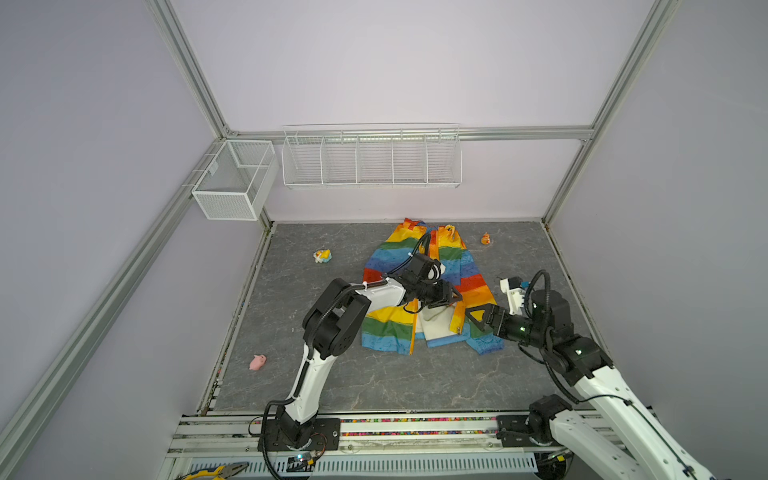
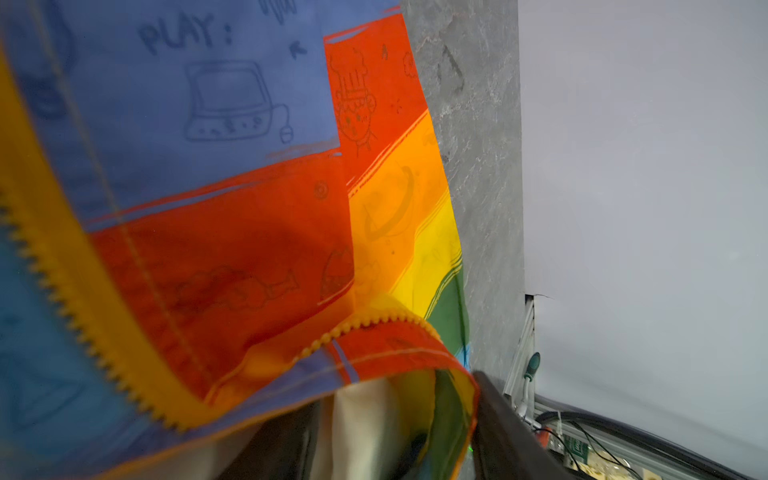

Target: Zip up the jacket

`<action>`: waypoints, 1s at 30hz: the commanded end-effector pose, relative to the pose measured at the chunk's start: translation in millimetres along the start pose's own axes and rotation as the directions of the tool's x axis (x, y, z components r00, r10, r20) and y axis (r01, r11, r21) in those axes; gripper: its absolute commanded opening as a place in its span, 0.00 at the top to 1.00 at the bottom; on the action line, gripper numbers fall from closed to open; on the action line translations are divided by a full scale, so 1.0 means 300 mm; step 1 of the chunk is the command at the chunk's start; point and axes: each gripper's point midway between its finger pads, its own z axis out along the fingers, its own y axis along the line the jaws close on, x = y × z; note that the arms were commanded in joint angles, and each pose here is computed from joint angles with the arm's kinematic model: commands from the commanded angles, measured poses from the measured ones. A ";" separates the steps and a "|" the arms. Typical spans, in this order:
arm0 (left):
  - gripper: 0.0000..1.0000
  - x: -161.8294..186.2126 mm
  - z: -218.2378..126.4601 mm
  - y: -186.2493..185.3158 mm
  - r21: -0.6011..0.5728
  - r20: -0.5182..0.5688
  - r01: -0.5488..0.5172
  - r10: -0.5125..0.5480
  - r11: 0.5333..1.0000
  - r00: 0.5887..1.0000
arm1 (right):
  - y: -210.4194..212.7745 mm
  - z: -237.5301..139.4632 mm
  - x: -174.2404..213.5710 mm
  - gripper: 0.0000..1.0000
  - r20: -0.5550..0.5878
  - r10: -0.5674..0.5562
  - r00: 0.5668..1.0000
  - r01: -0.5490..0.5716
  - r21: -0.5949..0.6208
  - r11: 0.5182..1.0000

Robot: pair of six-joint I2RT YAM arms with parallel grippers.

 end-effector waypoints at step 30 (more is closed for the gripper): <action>0.40 0.440 -0.512 0.206 -0.241 0.196 0.365 -0.323 0.899 0.926 | 0.048 0.406 0.229 0.41 -0.370 0.116 0.922 -0.102 0.056 0.993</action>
